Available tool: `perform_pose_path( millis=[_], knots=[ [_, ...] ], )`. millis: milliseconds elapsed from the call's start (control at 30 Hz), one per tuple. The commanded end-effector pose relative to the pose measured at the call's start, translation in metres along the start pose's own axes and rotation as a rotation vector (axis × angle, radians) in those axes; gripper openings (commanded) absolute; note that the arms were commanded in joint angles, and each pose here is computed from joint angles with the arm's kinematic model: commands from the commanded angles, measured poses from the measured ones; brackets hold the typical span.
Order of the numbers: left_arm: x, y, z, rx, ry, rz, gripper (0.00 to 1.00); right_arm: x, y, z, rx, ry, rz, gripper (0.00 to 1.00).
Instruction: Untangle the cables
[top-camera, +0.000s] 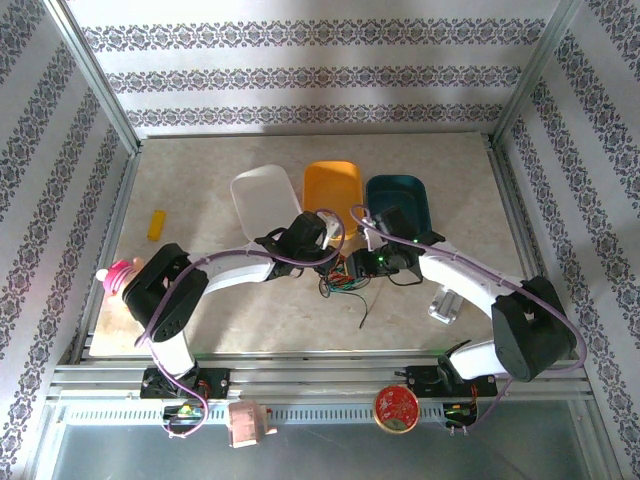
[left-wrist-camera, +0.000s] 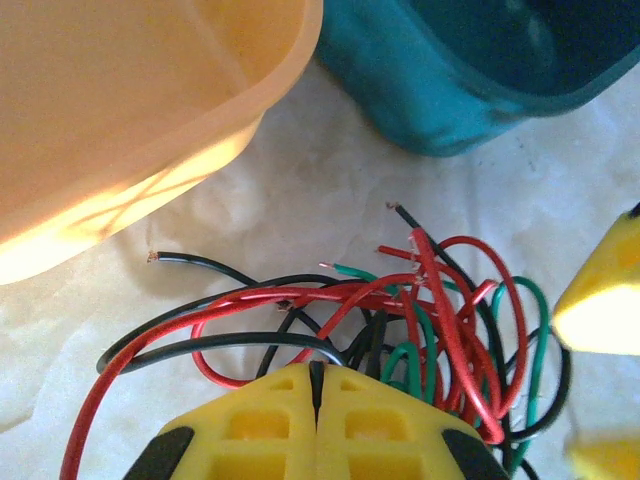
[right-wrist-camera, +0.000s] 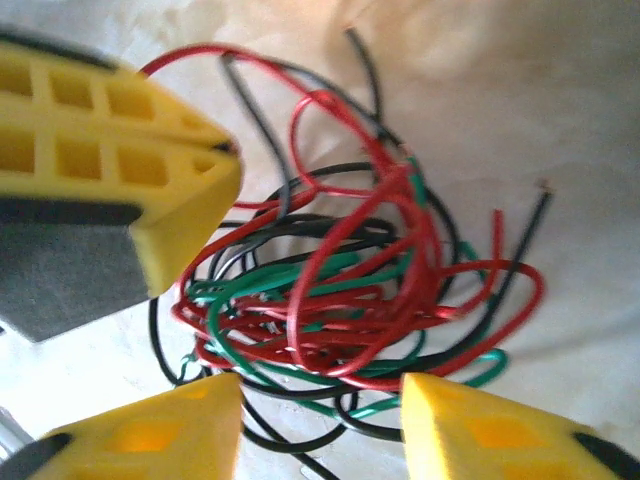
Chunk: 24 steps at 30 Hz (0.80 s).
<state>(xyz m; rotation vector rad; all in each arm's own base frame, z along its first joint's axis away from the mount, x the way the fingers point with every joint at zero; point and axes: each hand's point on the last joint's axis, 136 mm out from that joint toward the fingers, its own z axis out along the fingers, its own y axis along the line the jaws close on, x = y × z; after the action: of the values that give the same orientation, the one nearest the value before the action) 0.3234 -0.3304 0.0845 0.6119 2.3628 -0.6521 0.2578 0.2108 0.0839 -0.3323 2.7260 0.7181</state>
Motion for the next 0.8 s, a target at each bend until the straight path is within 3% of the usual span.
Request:
perform_pose_path(
  millis=[0,133,267,767],
  knots=[
    [-0.026,-0.009,-0.024,0.041,-0.102,-0.052,0.0,-0.006,0.01,0.006,-0.015,0.014,-0.038,0.54],
    [-0.042,-0.019,-0.045,0.076,-0.164,-0.098,0.0,-0.003,0.001,0.024,0.017,0.074,-0.001,0.61],
    [-0.06,-0.026,-0.075,0.092,-0.235,-0.109,0.0,0.01,-0.011,0.039,0.047,0.148,0.047,0.62],
    [-0.149,-0.05,-0.258,0.089,-0.726,-0.045,0.0,0.025,-0.045,0.039,0.069,0.167,0.187,0.65]
  ],
)
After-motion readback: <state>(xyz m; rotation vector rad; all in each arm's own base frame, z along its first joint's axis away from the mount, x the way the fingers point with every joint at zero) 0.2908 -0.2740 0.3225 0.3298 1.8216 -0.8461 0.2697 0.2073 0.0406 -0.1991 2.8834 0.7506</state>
